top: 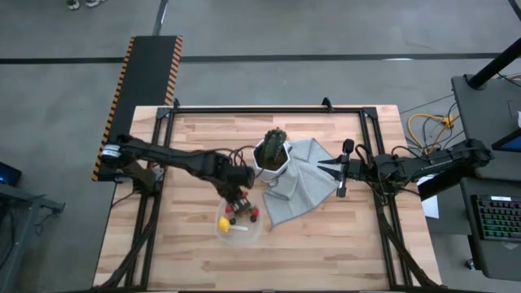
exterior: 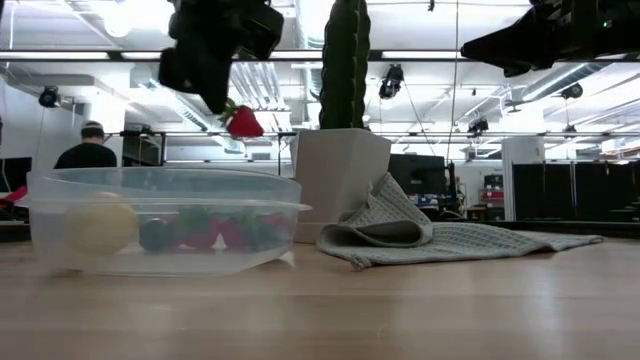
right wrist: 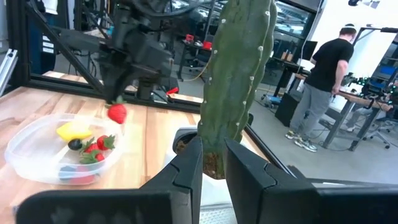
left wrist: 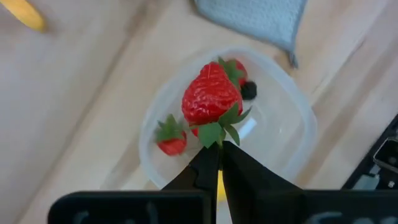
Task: Pick and placing Produce into tupperware
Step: Put the strawberry into the transparent plastic container
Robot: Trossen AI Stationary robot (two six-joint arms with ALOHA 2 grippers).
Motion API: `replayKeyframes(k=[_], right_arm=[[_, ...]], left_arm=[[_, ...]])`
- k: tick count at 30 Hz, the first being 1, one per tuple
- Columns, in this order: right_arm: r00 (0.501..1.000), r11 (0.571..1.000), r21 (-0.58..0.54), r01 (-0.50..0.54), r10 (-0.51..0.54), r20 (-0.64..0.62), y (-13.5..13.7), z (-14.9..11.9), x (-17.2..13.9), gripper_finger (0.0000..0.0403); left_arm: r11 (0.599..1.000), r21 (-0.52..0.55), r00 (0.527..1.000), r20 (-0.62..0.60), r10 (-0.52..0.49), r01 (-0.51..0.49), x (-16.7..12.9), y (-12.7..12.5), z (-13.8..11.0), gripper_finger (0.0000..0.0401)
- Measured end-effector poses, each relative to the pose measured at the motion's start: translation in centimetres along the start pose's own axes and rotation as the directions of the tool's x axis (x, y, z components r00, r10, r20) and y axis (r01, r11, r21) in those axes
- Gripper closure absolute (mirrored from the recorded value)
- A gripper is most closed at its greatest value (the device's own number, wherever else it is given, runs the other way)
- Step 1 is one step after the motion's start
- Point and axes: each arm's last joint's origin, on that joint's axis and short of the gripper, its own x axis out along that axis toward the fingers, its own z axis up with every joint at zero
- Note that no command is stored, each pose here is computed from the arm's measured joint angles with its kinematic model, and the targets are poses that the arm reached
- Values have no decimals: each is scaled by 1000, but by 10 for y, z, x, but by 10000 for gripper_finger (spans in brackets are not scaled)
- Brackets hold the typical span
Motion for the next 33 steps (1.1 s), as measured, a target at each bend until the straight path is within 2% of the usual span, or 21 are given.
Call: replayKeyframes(k=[5,12,17,20,26,33], right_arm=[[1000,1000,5,0,0,0,0,0,0,346],[1000,1000,9,0,0,1,0,0,0,346],[1000,1000,9,1,-1,1,0,0,0,346],[1000,1000,10,0,0,0,0,0,0,346],[1000,1000,26,0,0,0,0,0,0,346],[1000,999,34,-1,1,-1,0,0,0,346]], left_arm=[[1000,-2,999,-35,11,-11,14,-12,-13,401],[999,24,992,-119,37,-34,43,-22,-17,401],[999,40,982,-187,18,-11,60,-29,-21,401],[998,47,973,-230,-25,36,71,-35,-22,401],[997,74,972,-236,-18,36,77,-36,-23,401],[996,79,977,-212,-23,41,72,-36,-22,401]])
